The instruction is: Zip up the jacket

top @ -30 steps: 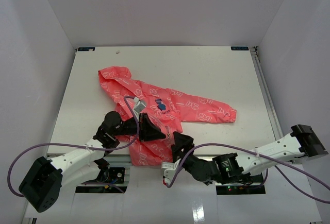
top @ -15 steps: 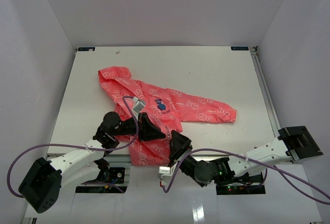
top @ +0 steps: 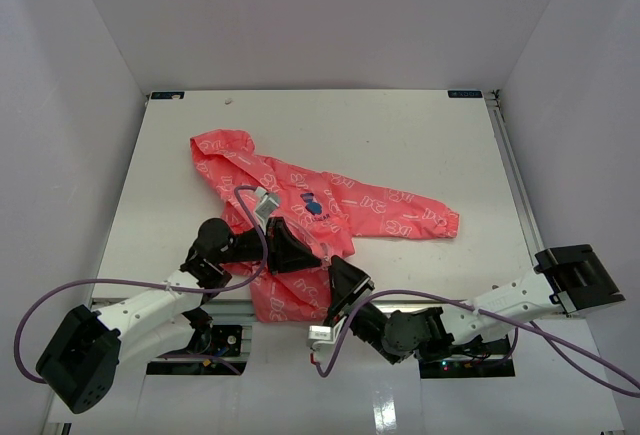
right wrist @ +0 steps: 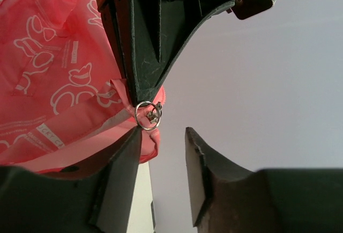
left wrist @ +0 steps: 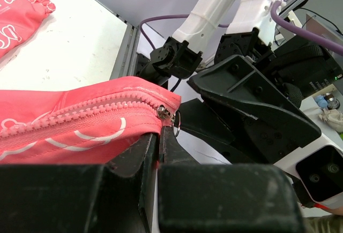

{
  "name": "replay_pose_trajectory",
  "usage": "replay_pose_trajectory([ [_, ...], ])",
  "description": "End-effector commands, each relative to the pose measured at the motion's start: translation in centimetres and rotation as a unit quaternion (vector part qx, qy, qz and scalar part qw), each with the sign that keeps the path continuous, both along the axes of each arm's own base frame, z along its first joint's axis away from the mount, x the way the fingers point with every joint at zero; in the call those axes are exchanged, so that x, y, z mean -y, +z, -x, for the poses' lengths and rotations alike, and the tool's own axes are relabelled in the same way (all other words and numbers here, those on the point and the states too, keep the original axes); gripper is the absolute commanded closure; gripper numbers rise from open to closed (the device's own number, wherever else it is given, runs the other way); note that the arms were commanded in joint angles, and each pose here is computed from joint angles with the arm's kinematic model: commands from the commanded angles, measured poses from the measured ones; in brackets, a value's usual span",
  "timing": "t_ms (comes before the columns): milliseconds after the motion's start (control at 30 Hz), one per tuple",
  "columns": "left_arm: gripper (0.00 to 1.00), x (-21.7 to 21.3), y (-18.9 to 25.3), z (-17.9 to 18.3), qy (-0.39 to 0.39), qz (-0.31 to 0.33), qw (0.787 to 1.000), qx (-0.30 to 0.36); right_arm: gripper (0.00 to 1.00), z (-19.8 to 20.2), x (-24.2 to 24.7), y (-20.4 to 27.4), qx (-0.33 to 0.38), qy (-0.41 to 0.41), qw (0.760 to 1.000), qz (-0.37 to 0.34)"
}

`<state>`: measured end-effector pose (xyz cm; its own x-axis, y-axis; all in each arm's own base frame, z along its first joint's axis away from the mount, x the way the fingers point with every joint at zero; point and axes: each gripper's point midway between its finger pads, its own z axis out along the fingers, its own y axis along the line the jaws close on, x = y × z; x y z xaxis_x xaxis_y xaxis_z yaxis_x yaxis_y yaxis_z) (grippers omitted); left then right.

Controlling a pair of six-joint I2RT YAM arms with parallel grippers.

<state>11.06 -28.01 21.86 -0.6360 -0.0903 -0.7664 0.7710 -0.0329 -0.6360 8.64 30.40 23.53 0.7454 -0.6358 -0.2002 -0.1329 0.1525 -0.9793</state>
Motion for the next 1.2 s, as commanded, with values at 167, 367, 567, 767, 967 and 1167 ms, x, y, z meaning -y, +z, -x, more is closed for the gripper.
replay_pose_trajectory([
  [167,1.0,-0.1,-0.1,0.8,-0.016,0.0,1.0,0.005,0.72,-0.1,0.3,1.8,-0.012,-0.002,0.998,-0.056],
  [367,1.0,-0.2,-0.3,0.7,-0.013,-0.003,1.0,0.009,0.92,0.5,-0.4,1.4,-0.043,0.022,0.997,-0.058],
  [567,1.0,-0.2,-0.3,0.5,-0.007,-0.006,1.0,0.013,0.89,0.7,-0.3,1.8,-0.089,0.039,0.992,-0.078],
  [767,1.0,-0.1,0.0,0.5,-0.008,-0.004,1.0,0.013,0.89,0.4,-0.2,1.3,-0.107,0.035,0.99,-0.084],
  [967,1.0,0.0,0.0,0.4,-0.009,-0.005,1.0,0.004,0.43,0.8,-0.6,0.4,-0.118,0.043,0.991,-0.046],
  [1167,1.0,-0.1,0.1,0.5,-0.011,-0.004,1.0,0.001,0.4,0.8,-1.1,-0.2,-0.098,0.035,0.994,-0.015],
])
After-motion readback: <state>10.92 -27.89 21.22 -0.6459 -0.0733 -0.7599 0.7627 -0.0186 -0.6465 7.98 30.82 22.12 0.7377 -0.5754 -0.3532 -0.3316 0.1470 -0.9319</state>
